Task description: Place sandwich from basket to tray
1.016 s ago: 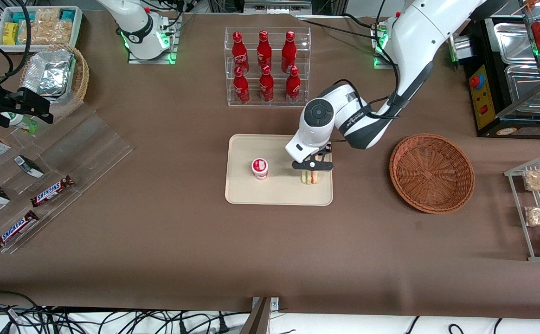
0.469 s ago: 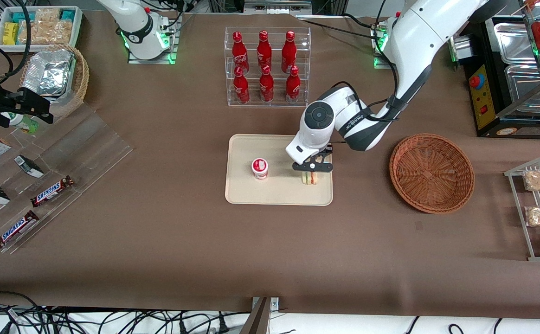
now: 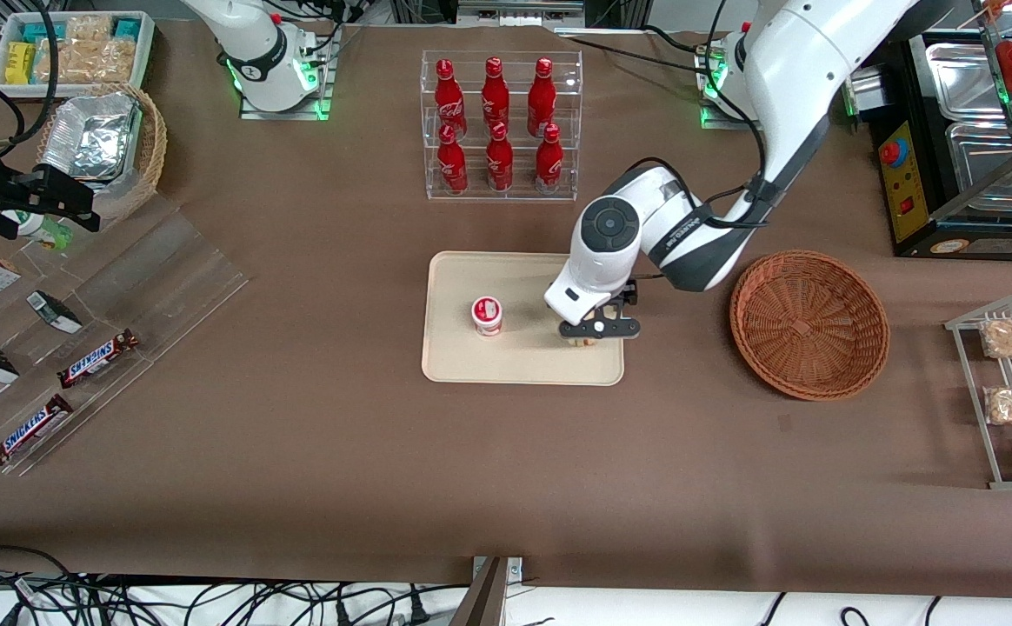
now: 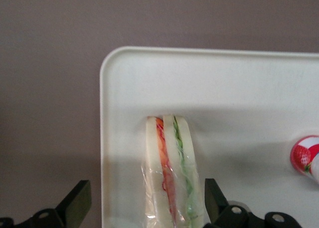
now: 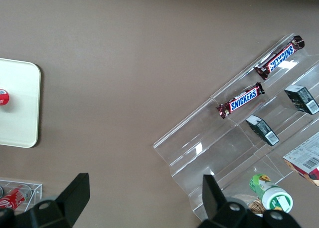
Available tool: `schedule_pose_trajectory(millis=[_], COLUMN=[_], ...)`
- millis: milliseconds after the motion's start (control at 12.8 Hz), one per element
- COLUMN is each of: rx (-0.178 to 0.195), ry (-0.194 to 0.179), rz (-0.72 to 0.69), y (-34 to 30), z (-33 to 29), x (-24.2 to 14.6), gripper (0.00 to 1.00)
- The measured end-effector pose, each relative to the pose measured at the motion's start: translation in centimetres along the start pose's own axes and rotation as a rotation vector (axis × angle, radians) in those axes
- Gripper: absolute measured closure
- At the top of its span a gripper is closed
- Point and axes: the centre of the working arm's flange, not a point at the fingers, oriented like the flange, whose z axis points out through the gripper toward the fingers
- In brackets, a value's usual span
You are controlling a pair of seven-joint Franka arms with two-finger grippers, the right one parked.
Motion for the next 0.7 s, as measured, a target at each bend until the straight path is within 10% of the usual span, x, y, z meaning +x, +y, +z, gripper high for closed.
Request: schedule_pose_trajectory(millis=[703], rx=[0.002], ry=[0.093], rz=[-0.257], y=[-11.1], z=[-16.2], x=[7.3], gripper=[0.00])
